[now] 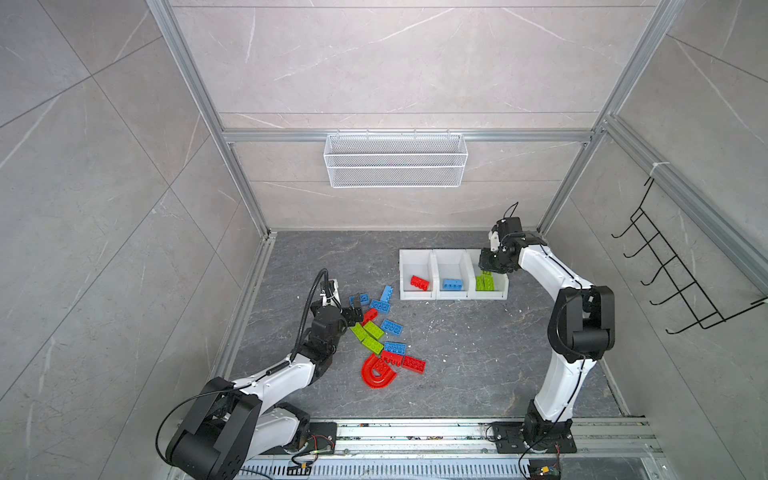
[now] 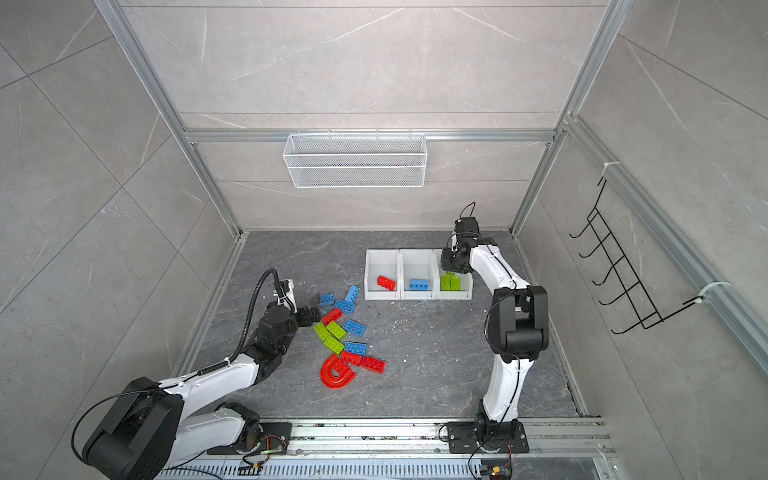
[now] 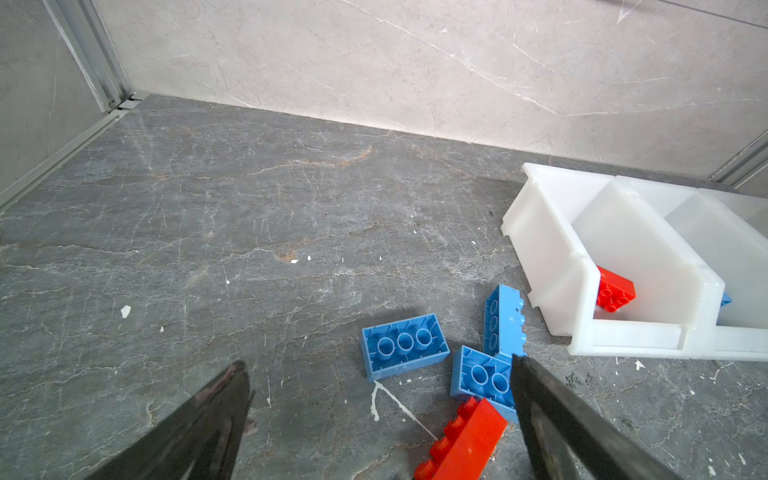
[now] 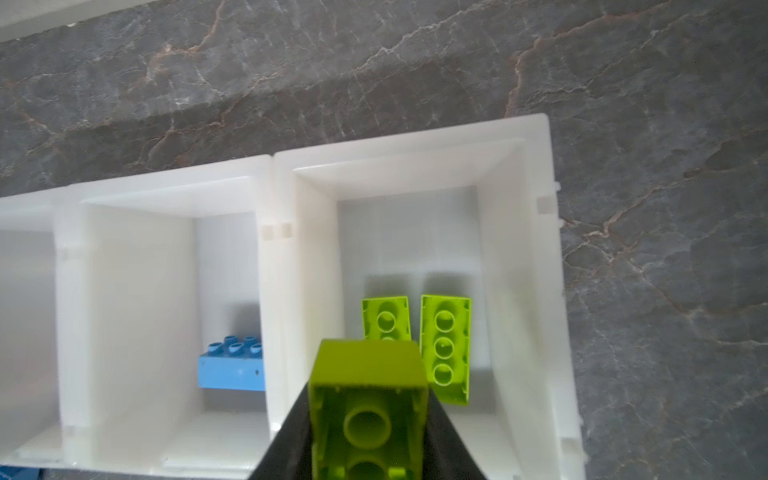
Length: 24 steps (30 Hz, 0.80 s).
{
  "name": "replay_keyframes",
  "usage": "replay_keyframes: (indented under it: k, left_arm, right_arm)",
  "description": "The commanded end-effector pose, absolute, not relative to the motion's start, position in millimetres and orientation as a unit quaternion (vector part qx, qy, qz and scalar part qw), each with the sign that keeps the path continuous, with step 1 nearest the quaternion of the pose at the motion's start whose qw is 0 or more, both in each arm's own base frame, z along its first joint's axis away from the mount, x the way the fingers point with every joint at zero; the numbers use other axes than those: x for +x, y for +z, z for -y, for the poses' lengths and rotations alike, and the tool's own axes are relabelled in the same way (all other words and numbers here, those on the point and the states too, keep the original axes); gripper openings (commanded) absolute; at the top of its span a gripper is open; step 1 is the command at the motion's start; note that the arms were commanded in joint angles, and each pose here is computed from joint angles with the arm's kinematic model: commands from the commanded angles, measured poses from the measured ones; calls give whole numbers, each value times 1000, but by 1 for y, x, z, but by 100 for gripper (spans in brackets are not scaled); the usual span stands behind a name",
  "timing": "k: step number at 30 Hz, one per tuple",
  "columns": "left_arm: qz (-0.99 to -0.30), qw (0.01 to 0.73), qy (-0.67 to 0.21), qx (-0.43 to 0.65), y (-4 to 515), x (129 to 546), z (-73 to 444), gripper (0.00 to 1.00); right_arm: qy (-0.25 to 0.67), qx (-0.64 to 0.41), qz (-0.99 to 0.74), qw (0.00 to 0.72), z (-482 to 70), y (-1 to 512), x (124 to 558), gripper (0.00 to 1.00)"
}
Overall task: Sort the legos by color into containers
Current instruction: 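Lower the lime-green brick into the lime-green compartment and open the right gripper, then move the right gripper back over the pile toward a red brick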
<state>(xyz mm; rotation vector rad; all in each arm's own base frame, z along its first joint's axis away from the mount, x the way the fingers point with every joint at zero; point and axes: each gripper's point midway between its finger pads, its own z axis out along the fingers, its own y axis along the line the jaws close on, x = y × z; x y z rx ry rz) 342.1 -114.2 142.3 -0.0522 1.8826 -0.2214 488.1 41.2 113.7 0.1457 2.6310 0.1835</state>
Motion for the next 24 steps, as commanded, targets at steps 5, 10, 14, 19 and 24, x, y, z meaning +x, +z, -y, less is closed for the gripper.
replay_keyframes:
  k: [5,10,14,19,24]
  left_arm:
    - [-792,601,-106,-26,154,345,115,100]
    - [-791,602,-107,-25,155,345,115,100]
    - [-789,605,-104,-29,156,344,113,100]
    - [-790,604,-103,-30,156,345,113,100]
    - [-786,609,-103,-35,160,343,110,100]
  right_arm:
    - [65,68,-966,239,-34,102,492,37]
    - [66,67,-964,250,-35,117,488,68]
    - [98,63,-950,289,-43,154,475,72]
    - [213,-29,-915,342,-128,210,400,73]
    - [251,-170,-898,320,-228,178,276,74]
